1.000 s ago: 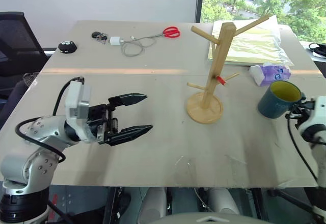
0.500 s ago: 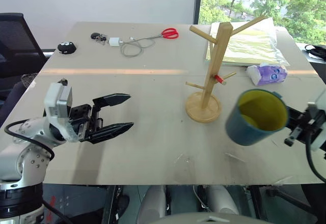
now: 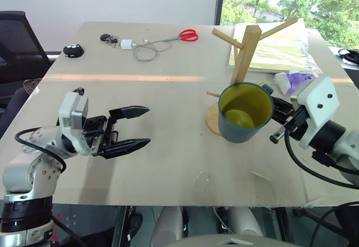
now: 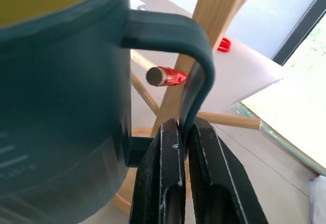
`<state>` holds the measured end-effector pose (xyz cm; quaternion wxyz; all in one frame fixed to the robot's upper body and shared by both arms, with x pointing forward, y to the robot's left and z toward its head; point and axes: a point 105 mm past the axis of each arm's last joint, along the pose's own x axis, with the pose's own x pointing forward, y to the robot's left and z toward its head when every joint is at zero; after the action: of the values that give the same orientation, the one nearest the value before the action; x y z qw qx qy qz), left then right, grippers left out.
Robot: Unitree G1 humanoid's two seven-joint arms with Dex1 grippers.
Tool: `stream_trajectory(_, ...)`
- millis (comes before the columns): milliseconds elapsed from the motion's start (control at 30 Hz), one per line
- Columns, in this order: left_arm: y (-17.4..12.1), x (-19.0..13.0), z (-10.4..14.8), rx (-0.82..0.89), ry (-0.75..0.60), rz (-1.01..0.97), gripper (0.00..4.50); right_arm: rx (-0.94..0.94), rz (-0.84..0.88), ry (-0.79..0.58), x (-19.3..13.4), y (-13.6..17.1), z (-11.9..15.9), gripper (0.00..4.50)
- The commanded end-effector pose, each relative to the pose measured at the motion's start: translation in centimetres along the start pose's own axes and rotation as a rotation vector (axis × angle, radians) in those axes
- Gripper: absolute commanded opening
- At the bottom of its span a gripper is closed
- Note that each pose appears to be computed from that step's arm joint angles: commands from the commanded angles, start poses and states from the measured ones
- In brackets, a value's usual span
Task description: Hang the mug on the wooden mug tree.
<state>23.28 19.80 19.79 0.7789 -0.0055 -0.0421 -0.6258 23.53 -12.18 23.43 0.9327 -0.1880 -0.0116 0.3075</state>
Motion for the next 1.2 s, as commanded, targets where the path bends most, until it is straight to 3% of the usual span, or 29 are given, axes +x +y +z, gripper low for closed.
stream_trajectory(33,-0.9,-0.7,1.2,0.012,-0.031,-0.039,4.50,-0.026,0.000,-0.021,0.1,0.2,1.0,0.08)
stream_trajectory(533,-1.6,-2.5,1.6,-0.011,-0.066,-0.012,4.50,-0.013,-0.016,0.032,3.0,-0.6,1.0,0.08)
stream_trajectory(700,-1.8,-2.5,1.4,-0.010,-0.074,0.000,4.50,0.013,-0.036,0.123,4.8,-1.1,-0.5,0.08)
stream_trajectory(800,-1.9,-2.5,1.3,-0.010,-0.078,0.009,4.50,0.020,-0.046,0.144,5.4,-1.2,-0.9,0.90)
stream_trajectory(867,-1.8,-2.6,1.3,-0.006,-0.083,0.023,4.50,0.021,-0.044,0.137,4.9,-1.4,-0.9,1.87)
stream_trajectory(933,-1.7,-2.5,1.4,-0.010,-0.093,0.048,4.50,0.034,0.005,0.086,3.6,-1.2,-0.2,2.52)
stream_trajectory(967,-1.7,-2.4,1.4,-0.005,-0.093,0.056,4.50,0.041,0.032,0.062,2.9,-1.1,0.1,3.15)
stream_trajectory(1200,-0.5,-1.6,-0.1,-0.049,-0.043,0.164,4.50,0.143,0.173,0.011,-2.8,-1.1,-1.1,3.15)
